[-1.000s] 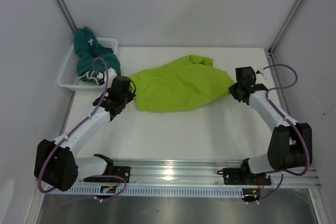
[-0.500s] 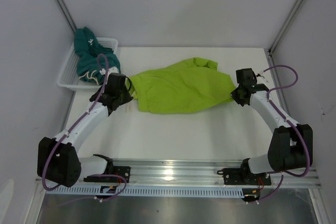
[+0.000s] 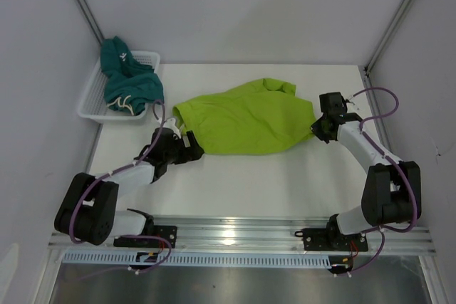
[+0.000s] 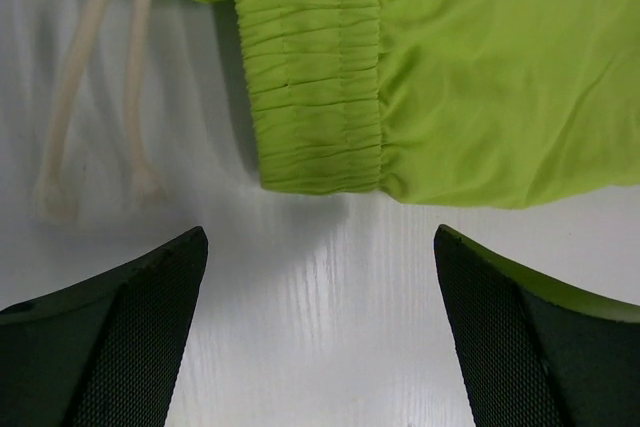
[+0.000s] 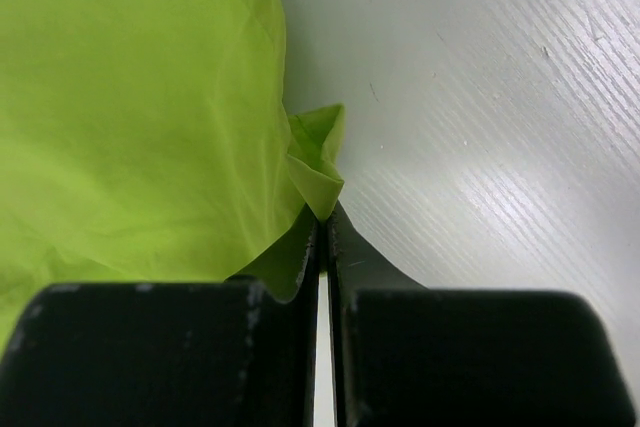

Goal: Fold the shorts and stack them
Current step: Flatten the shorts out

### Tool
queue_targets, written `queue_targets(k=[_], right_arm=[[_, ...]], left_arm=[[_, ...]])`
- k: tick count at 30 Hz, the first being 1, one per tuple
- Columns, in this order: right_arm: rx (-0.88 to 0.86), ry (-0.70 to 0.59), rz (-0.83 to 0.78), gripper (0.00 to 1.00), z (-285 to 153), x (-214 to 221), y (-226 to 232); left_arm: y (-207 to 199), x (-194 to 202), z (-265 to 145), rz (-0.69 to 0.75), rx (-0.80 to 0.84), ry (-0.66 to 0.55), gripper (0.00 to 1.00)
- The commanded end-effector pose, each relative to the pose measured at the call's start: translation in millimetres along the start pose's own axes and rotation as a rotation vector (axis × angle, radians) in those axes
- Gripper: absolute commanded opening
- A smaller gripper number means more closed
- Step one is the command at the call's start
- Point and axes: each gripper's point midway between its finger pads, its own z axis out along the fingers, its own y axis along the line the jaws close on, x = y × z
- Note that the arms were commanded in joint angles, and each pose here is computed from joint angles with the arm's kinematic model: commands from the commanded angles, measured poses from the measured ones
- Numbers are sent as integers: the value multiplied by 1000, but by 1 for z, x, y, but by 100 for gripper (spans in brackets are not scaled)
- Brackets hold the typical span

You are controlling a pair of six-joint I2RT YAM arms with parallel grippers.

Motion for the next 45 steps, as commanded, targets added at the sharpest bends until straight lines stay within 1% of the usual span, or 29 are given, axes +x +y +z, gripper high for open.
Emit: queue_targets(k=[1, 2, 4, 12, 14, 16, 19, 22, 23, 25, 26, 27, 29, 30, 31, 32, 35, 36, 37, 39, 40, 43, 44, 45], right_arm=[[-69, -39, 2, 0, -6, -17, 20], [-70, -37, 0, 0, -6, -17, 20], [-73, -37, 0, 0, -6, -17, 21], [-107, -26, -6, 0, -7, -17, 27], [-114, -21, -5, 0, -7, -17, 28], [-124, -23, -7, 0, -7, -19, 30], [-128, -21, -3, 0, -7, -20, 30], [-135, -18, 0, 0, -7, -20, 31], [-135, -16, -3, 0, -7, -20, 30], [-141, -12, 3, 0, -7, -21, 31], [-141, -10, -1, 0, -7, -20, 31], [-140, -12, 2, 0, -7, -21, 30], [-138, -12, 2, 0, -6, -22, 29], [-139, -13, 1, 0, -7, -22, 29], [-138, -12, 1, 0, -7, -22, 28], [-138, -13, 1, 0, -6, -23, 28], [-136, -8, 6, 0, -6, -23, 26], [-133, -6, 7, 0, -6, -22, 26], [-134, -2, 9, 0, -7, -22, 26], [-125, 8, 13, 0, -10, -21, 24], [-125, 14, 17, 0, -13, -21, 24], [-133, 16, 17, 0, -25, -23, 23], [-138, 10, 19, 0, -28, -24, 23], [-137, 5, 18, 0, -30, -25, 22]], left_arm=[[-23, -25, 6, 54, 141, -131, 95], [-25, -31, 7, 52, 145, -161, 95], [-23, -29, 11, 48, 139, -159, 94], [-23, -44, 17, 53, 120, -192, 93], [-19, -39, 22, 50, 99, -162, 92], [-20, -42, 23, 46, 95, -164, 92], [-22, -41, 23, 41, 112, -165, 91], [-30, -38, 25, 30, 168, -170, 90], [-36, -41, 25, 27, 202, -191, 89], [-33, -31, 28, 20, 210, -175, 84], [-38, -35, 28, 23, 241, -195, 80], [-38, -33, 30, 22, 247, -192, 67], [-37, -28, 29, 18, 257, -192, 53], [-41, -33, 27, 22, 271, -217, 41], [-41, -34, 24, 20, 274, -225, 35], [-42, -35, 23, 21, 277, -233, 22], [-44, -38, 18, 25, 277, -233, 9], [-49, -44, 17, 28, 288, -239, 0], [-47, -39, 17, 21, 276, -207, 0], [-57, -48, 11, 7, 294, -196, 0], [-58, -43, 9, 6, 299, -165, 0], [-72, -53, -7, -4, 340, -169, 0], [-72, -52, -10, -14, 328, -145, 0], [-76, -56, -17, -15, 334, -151, 0]])
